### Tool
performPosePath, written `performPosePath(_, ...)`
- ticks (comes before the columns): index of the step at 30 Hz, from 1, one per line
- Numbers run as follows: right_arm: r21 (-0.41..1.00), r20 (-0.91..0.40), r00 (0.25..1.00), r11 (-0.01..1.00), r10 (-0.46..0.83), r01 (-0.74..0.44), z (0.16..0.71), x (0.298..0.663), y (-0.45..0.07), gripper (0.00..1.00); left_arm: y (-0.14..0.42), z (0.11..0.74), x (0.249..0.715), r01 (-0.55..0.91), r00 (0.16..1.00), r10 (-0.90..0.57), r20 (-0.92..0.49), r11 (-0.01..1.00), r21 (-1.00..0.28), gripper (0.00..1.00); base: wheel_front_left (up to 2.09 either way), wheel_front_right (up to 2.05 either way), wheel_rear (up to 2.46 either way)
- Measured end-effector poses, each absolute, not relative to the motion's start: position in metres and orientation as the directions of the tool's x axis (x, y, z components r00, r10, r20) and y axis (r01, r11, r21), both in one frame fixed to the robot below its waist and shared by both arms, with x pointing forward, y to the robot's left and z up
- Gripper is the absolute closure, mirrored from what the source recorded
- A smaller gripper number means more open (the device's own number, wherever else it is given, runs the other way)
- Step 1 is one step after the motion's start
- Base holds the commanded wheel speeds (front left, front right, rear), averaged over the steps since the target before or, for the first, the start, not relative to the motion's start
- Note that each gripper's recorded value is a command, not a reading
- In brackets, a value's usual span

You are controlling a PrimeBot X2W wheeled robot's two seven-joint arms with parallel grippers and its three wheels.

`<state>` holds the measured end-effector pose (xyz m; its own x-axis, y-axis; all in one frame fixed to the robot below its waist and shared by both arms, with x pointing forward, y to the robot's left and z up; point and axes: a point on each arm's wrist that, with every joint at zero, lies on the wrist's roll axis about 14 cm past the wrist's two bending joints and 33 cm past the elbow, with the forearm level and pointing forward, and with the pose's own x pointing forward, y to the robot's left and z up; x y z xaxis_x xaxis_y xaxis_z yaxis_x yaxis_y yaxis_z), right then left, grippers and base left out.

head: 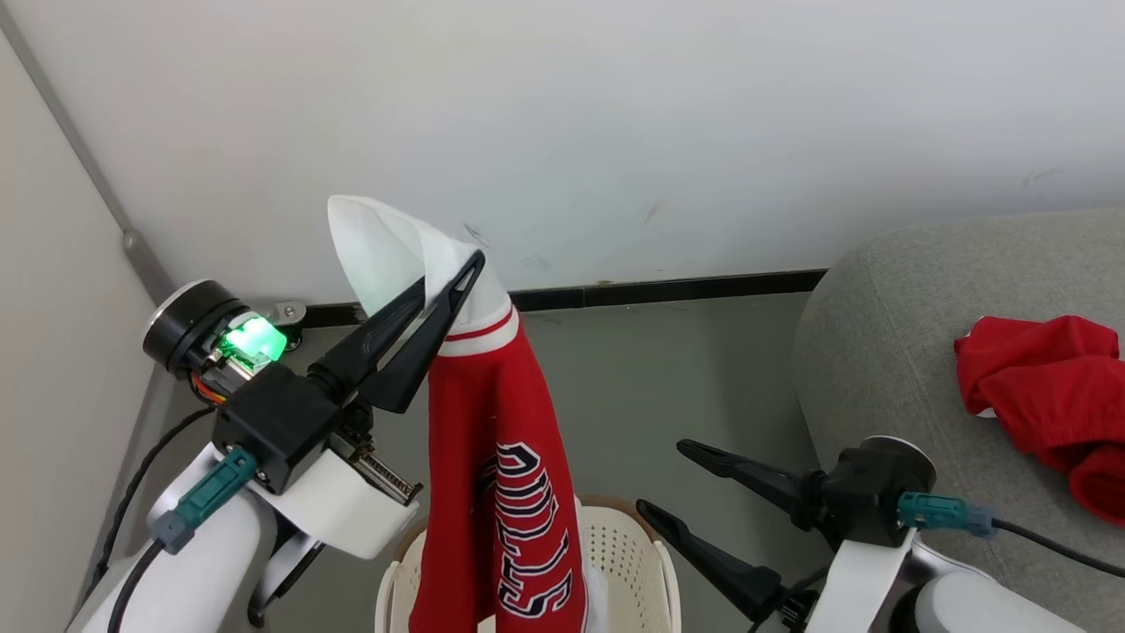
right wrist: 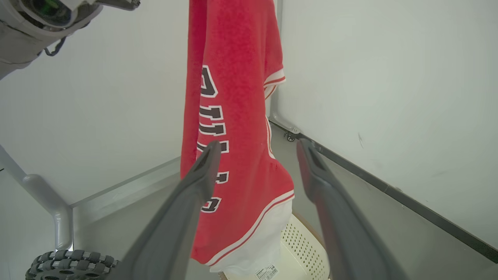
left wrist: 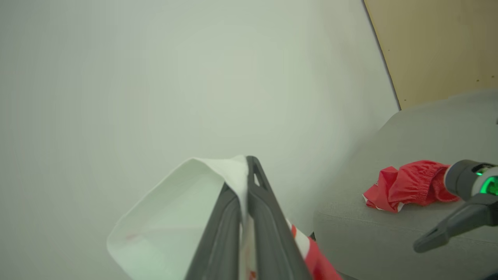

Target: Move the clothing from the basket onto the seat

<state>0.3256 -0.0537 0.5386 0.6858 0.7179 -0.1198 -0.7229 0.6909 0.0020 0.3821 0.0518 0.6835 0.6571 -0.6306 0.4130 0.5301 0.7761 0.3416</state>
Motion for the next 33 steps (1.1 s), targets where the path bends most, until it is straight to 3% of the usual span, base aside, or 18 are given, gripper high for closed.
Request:
performPosePath(13,0.061,-0.139,0.647,0.659,0.749,-0.750,0.533,0.316,-0.044,0.00,0.034,0.715,0.375,0.553,0.588,-0.671,0.452,0.741,0.381,1.00,0.00,0.00,0.00)
performPosePath(22,0.087,-0.136,0.597,0.610,0.791,-0.788,0.527,0.308,-0.018,0.00,0.031,0.720,0.375,0.557,0.589,-0.681,0.436,0.732,0.392,1.00,0.00,0.00,0.00)
performPosePath(33,-0.028,-0.116,0.610,0.612,0.784,-0.791,0.523,0.324,-0.005,0.00,0.028,0.720,0.378,0.569,0.596,-0.692,0.406,0.722,0.394,1.00,0.00,0.00,0.00)
